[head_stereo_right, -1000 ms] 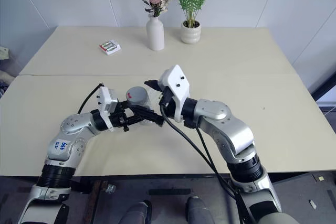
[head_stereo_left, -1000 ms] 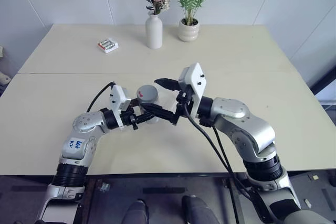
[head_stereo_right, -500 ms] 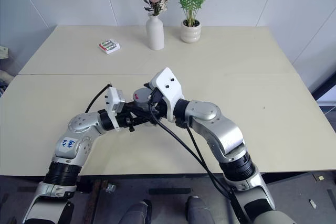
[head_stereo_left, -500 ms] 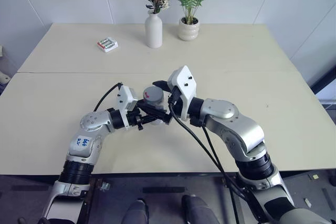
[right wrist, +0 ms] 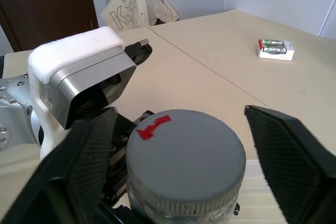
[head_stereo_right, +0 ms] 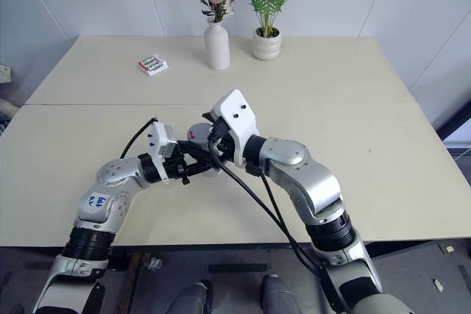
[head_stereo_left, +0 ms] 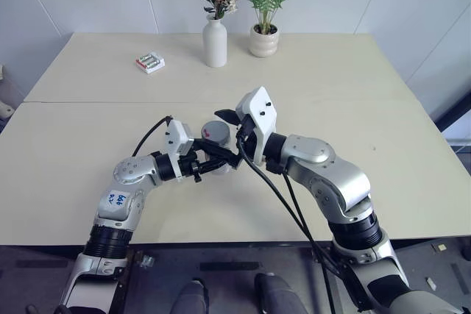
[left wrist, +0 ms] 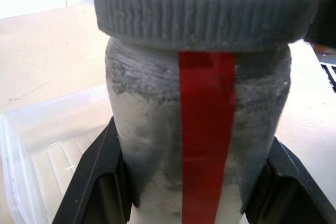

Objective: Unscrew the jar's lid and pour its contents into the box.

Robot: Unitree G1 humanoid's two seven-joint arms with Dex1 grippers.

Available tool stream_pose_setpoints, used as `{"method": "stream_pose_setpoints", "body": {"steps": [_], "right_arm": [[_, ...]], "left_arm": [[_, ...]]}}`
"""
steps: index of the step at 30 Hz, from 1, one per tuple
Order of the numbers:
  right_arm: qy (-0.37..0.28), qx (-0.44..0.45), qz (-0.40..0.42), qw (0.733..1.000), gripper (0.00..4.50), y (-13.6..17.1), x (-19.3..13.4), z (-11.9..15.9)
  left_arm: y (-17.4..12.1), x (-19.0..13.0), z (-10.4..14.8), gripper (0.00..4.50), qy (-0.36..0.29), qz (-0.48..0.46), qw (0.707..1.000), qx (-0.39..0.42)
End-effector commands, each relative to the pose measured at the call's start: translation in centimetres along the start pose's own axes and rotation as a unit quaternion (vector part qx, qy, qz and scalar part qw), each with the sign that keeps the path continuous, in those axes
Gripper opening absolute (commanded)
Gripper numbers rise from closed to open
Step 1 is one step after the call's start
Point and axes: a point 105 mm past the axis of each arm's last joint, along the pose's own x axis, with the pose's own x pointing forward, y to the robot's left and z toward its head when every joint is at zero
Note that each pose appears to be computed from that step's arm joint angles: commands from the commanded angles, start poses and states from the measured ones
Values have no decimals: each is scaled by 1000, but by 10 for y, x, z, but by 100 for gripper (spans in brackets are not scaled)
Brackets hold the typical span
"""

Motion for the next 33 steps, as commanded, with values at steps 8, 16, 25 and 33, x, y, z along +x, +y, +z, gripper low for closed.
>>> {"method": "stream_pose_setpoints", "body": {"steps": [8,16,25,33], "right_arm": [[-20,3,21,1000,256,3,-2,8],[-15,1,184,983,256,23,-19,14],[29,-20,370,928,256,25,-48,12],[26,-16,415,909,256,11,-50,17]], "left_arm": [[-1,3,15,209,-19,-6,1000,21],[-11,-2,20,209,-27,-67,997,13],[-31,-3,29,209,-37,-175,984,3],[-37,-6,30,209,-32,-215,976,16]]}}
